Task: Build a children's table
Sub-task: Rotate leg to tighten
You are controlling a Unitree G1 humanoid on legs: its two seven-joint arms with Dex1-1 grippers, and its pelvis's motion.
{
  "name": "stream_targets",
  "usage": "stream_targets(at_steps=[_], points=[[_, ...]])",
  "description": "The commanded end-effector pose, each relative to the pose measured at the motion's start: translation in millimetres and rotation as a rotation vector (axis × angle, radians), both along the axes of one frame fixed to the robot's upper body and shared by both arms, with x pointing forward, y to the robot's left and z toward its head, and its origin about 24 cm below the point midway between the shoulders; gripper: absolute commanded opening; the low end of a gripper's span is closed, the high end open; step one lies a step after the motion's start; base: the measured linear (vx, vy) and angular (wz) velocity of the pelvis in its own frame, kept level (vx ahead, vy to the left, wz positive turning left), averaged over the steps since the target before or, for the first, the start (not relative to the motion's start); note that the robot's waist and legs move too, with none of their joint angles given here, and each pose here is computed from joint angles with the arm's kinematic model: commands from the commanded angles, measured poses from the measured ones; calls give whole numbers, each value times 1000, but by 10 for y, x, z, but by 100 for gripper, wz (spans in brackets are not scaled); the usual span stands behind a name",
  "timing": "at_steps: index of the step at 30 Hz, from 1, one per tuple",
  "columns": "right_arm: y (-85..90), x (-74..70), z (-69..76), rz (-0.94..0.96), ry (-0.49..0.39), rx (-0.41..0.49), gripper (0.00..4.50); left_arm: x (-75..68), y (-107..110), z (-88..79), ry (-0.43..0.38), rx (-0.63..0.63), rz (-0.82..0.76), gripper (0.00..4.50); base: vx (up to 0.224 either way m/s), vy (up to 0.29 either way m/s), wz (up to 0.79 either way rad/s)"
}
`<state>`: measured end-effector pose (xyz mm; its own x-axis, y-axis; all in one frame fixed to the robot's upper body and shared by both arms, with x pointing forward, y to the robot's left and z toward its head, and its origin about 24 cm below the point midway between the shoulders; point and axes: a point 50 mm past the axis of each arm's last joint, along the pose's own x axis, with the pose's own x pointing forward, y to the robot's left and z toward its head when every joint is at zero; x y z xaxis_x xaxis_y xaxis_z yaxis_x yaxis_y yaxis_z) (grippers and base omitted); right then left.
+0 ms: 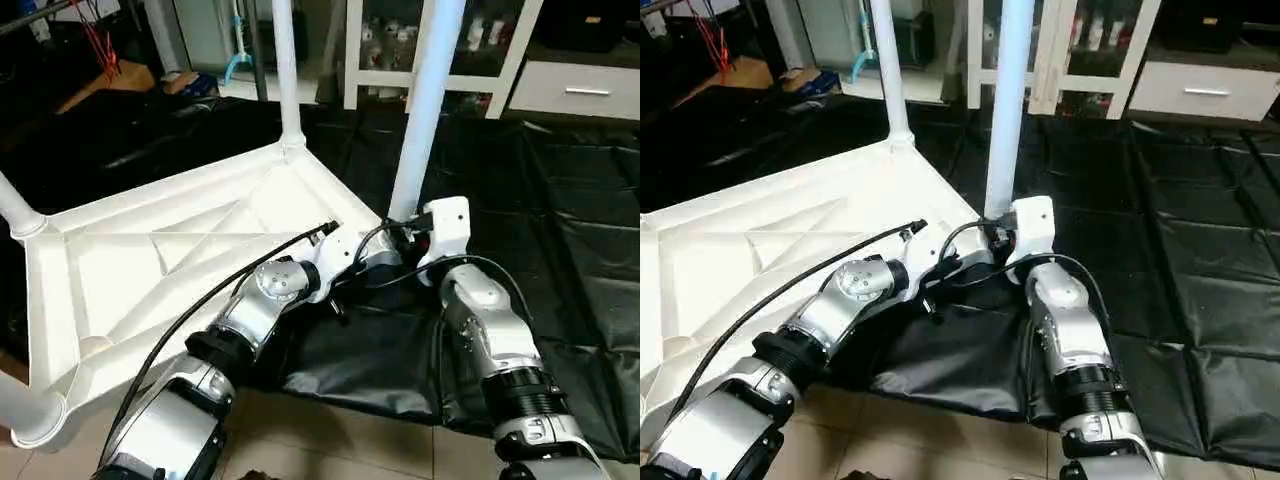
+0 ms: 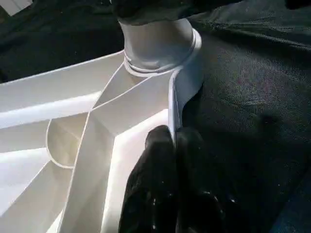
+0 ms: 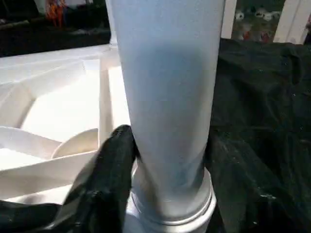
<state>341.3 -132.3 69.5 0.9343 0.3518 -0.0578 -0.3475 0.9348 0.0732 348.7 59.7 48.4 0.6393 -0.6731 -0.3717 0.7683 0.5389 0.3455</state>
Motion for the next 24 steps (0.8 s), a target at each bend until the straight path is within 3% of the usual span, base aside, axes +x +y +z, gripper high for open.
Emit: stream_targets(at_steps=[1,4,7,10,12,19,24], points=[[-92,23,193,-7,-99,16,275,133,199,164,-77,-23,99,0,0,0,0],[-375,38,229,11,-69,-19,300,28,264,123,-61,-42,-13,0,0,0,0],[-404,3,241,147,-31,-50,318,-66,278,101,-29,-67,-93,0,0,0,0],[-409,-139,247,415,8,-188,345,-244,308,85,13,-99,-221,0,0,0,0],[-414,-205,261,510,6,-232,345,-332,326,86,31,-120,-270,0,0,0,0],[-434,-507,275,879,86,-233,345,-597,342,76,99,-137,-424,0,0,0,0],[-455,-487,254,885,91,-271,345,-691,354,105,134,-138,-480,0,0,0,0]])
